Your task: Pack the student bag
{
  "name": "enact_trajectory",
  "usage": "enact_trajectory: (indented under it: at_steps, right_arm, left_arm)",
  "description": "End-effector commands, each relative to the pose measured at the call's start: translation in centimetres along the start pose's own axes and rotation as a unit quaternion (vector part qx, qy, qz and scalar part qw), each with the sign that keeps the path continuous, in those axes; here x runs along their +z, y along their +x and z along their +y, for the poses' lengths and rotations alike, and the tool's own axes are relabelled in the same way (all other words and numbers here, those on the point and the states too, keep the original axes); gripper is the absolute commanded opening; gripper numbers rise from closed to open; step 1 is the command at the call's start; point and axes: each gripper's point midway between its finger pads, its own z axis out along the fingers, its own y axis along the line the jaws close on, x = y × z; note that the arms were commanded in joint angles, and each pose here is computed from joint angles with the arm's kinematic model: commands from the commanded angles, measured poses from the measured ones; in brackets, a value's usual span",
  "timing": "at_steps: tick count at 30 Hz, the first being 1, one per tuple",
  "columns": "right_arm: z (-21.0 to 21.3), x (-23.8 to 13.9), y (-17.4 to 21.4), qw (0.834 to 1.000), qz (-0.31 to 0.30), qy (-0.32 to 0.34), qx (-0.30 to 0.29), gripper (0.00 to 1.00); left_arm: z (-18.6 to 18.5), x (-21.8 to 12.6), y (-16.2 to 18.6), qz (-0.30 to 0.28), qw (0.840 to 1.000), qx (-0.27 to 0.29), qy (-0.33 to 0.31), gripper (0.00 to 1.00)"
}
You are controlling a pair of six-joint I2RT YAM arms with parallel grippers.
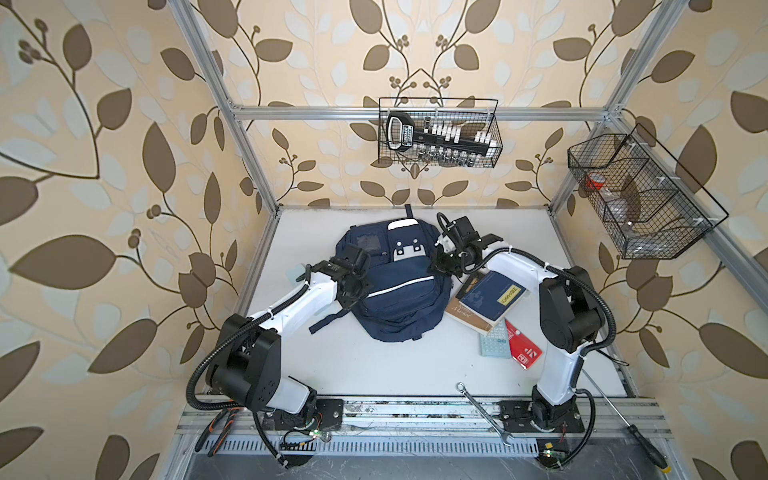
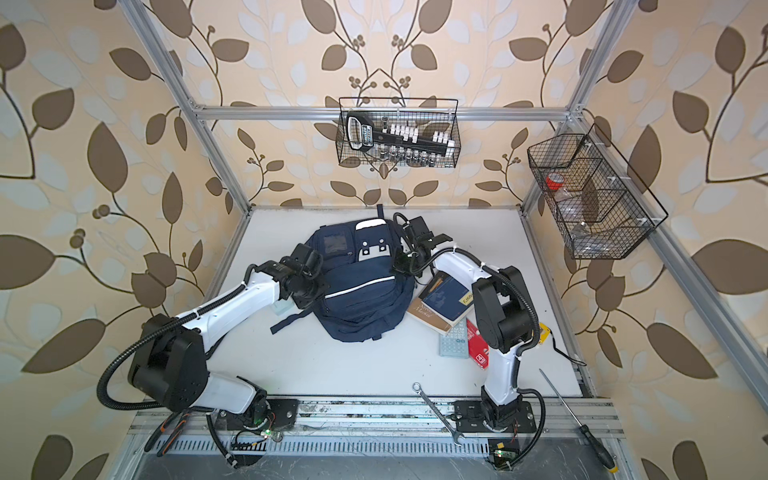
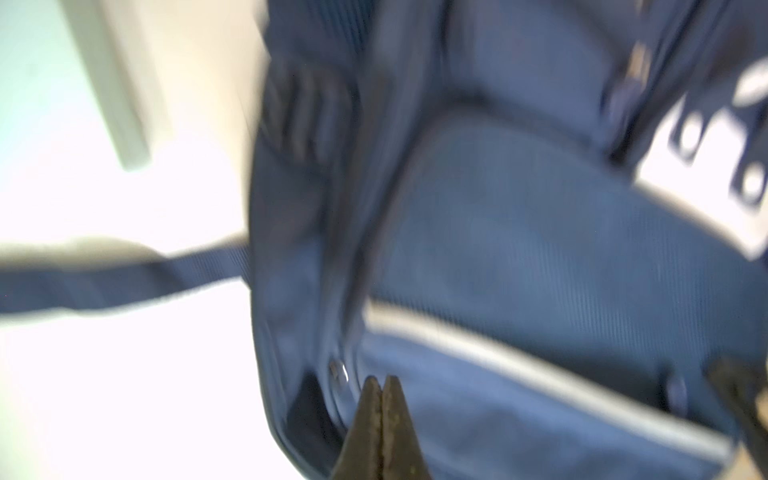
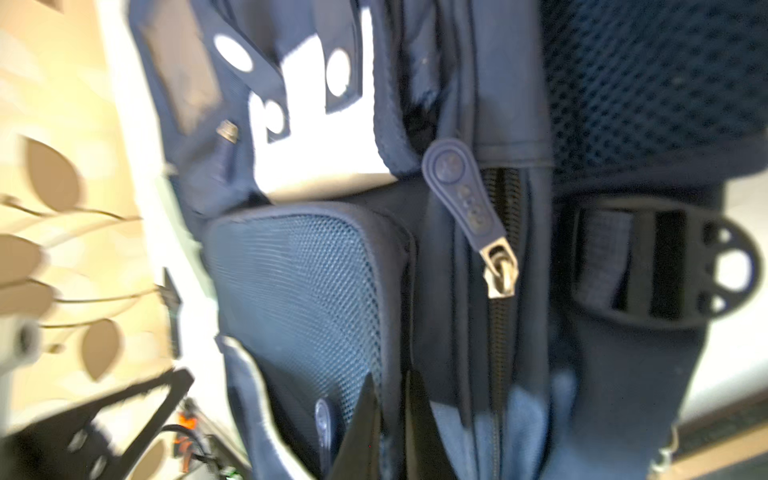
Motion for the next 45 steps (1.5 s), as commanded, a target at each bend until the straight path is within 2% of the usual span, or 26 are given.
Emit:
enact_trajectory:
  at_steps: [1,3,4,6,8,9,12,16,19,21,25,27,30,33,36,37,39,40,42,45]
  right_arm:
    - [3.3,-2.0,-2.2,0.996,-0.039,-0.070,0.023,0.00]
    - [3.3,-1.9,-3.1,0.993,-0.047,-0.090,0.054,0.00]
    - [3.5,-1.9,-3.5,0.991,-0.049,-0.105,0.064,0.00]
    - [3.9,-1.7,-4.4,0.985,-0.051,-0.136,0.088,0.00]
    - [4.3,-1.5,-5.0,0.983,-0.052,-0.147,0.095,0.00]
    - [4.4,-1.4,-5.2,0.983,-0.053,-0.147,0.096,0.00]
    - [4.3,-1.3,-5.3,0.983,-0.055,-0.146,0.099,0.00]
    - [4.0,-1.7,-4.9,0.982,-0.060,-0.145,0.102,0.00]
    - [3.9,-2.0,-4.6,0.982,-0.059,-0.147,0.104,0.00]
    - [4.0,-2.1,-4.4,0.982,-0.058,-0.148,0.103,0.00]
    - [4.0,-2.4,-4.1,0.982,-0.058,-0.148,0.102,0.00]
    - [4.0,-2.5,-4.0,0.982,-0.058,-0.148,0.100,0.00]
    - [3.9,-2.7,-4.0,0.983,-0.062,-0.143,0.096,0.00]
    - [3.4,-2.6,-4.0,0.984,-0.063,-0.135,0.097,0.00]
    - [3.1,-2.3,-4.0,0.984,-0.062,-0.134,0.104,0.00]
    - [3.2,-2.2,-4.1,0.983,-0.063,-0.135,0.105,0.00]
    - [3.4,-2.1,-4.4,0.982,-0.064,-0.141,0.107,0.00]
    - [3.5,-2.0,-4.5,0.982,-0.064,-0.142,0.107,0.00]
    - [3.7,-1.8,-4.6,0.982,-0.062,-0.144,0.107,0.00]
    - [3.7,-1.9,-4.8,0.982,-0.065,-0.144,0.107,0.00]
  left_arm:
    - [-2.4,-1.3,-3.1,-0.043,0.999,0.023,0.009,0.00]
    - [-3.5,-2.1,-3.0,-0.033,0.999,0.031,0.024,0.00]
    - [-3.7,-2.6,-2.5,-0.028,0.999,0.031,0.029,0.03]
    - [-3.0,-3.3,-0.7,-0.013,0.999,0.025,0.036,0.39]
    - [-2.0,-4.2,1.8,0.008,0.999,0.018,0.048,0.61]
    - [-1.3,-4.4,3.5,0.020,0.999,0.017,0.048,0.68]
    - [0.3,-3.8,8.0,0.056,0.997,0.007,0.055,0.82]
    - [0.2,-2.0,9.1,0.077,0.995,-0.026,0.061,0.85]
    - [-1.3,-1.8,8.1,0.066,0.996,-0.016,0.052,0.81]
    - [-1.4,-1.5,7.0,0.046,0.998,-0.014,0.031,0.75]
    - [-1.0,-0.5,4.6,0.030,0.999,-0.034,0.015,0.45]
    - [-0.4,0.3,2.9,0.016,0.999,-0.038,-0.002,0.24]
    - [0.2,0.7,0.4,0.000,0.999,-0.040,-0.016,0.00]
    - [0.4,1.0,-1.5,-0.007,0.999,-0.040,-0.022,0.00]
    - [0.0,-0.1,-1.7,0.005,0.999,-0.037,-0.017,0.00]
    - [-0.1,-0.5,-1.2,0.009,0.999,-0.037,-0.011,0.05]
    - [0.3,-1.4,0.6,0.022,0.999,-0.043,-0.001,0.42]
    - [0.4,-1.9,1.6,0.029,0.999,-0.042,0.004,0.52]
    - [1.2,-2.5,4.1,0.046,0.998,-0.048,0.002,0.67]
    - [1.3,-2.2,7.2,0.075,0.995,-0.058,0.016,0.81]
